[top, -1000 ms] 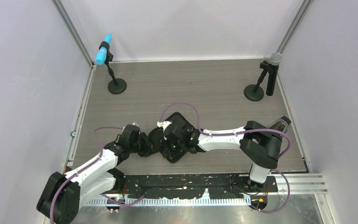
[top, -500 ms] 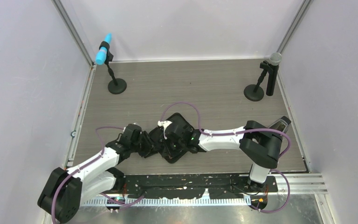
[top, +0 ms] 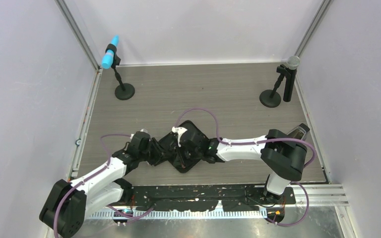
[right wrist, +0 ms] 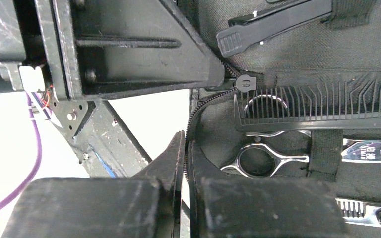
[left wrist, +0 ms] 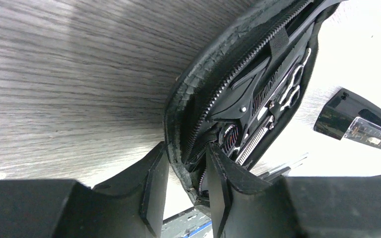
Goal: Sort the hair-cutting tools
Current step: Place the comb in the hairdressing tool bag.
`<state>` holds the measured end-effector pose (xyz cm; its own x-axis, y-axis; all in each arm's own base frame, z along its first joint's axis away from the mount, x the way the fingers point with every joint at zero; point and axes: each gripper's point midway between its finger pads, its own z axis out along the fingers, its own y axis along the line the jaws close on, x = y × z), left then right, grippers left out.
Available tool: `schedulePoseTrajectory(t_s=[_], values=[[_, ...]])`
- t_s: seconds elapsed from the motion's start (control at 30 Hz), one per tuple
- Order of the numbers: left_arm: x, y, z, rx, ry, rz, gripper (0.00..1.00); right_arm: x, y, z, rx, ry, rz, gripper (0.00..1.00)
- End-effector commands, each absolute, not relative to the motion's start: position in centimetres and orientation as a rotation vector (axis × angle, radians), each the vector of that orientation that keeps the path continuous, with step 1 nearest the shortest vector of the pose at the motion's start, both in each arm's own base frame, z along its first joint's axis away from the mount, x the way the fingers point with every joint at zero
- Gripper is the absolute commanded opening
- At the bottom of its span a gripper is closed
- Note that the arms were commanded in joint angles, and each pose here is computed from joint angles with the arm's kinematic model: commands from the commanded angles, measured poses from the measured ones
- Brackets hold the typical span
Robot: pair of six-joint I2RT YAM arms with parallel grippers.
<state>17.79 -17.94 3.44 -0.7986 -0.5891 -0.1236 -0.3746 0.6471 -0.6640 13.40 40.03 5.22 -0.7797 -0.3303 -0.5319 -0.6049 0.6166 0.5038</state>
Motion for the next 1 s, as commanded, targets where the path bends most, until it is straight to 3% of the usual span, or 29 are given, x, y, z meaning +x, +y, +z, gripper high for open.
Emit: schedulePoseTrajectory(t_s=[0.0, 0.3, 0.6, 0.67, 0.7, 0.8, 0.97], values=[[19.2, -18.6, 4.7, -0.756, 2.446, -0.985, 0.33, 13.6, 41.2, 8.6, -0.709, 2.346, 1.101, 0.05], [18.5, -18.9, 5.1, -0.722, 2.382, -1.088, 0.21, 13.7, 40.2, 7.9, -0.682, 2.359, 1.078, 0.05], [19.0, -19.3, 6.5, -0.632, 2.279, -1.161, 0.0, 14.1, 39.7, 8.2, -0.704, 2.343, 1.033, 0.05], [19.1, -19.6, 6.9, -0.61, 2.261, -1.193, 0.0, 14.4, 39.5, 8.7, -0.702, 2.339, 0.999, 0.1], [19.2, -19.8, 7.2, -0.599, 2.253, -1.206, 0.0, 14.5, 39.2, 8.8, -0.716, 2.339, 0.973, 0.19], [19.2, -19.9, 7.6, -0.581, 2.242, -1.224, 0.0, 15.5, 38.7, 11.0, -0.766, 2.274, 0.861, 0.32], [19.1, -20.0, 7.6, -0.572, 2.235, -1.232, 0.0, 17.3, 37.6, 13.7, -0.853, 2.158, 0.606, 0.39]])
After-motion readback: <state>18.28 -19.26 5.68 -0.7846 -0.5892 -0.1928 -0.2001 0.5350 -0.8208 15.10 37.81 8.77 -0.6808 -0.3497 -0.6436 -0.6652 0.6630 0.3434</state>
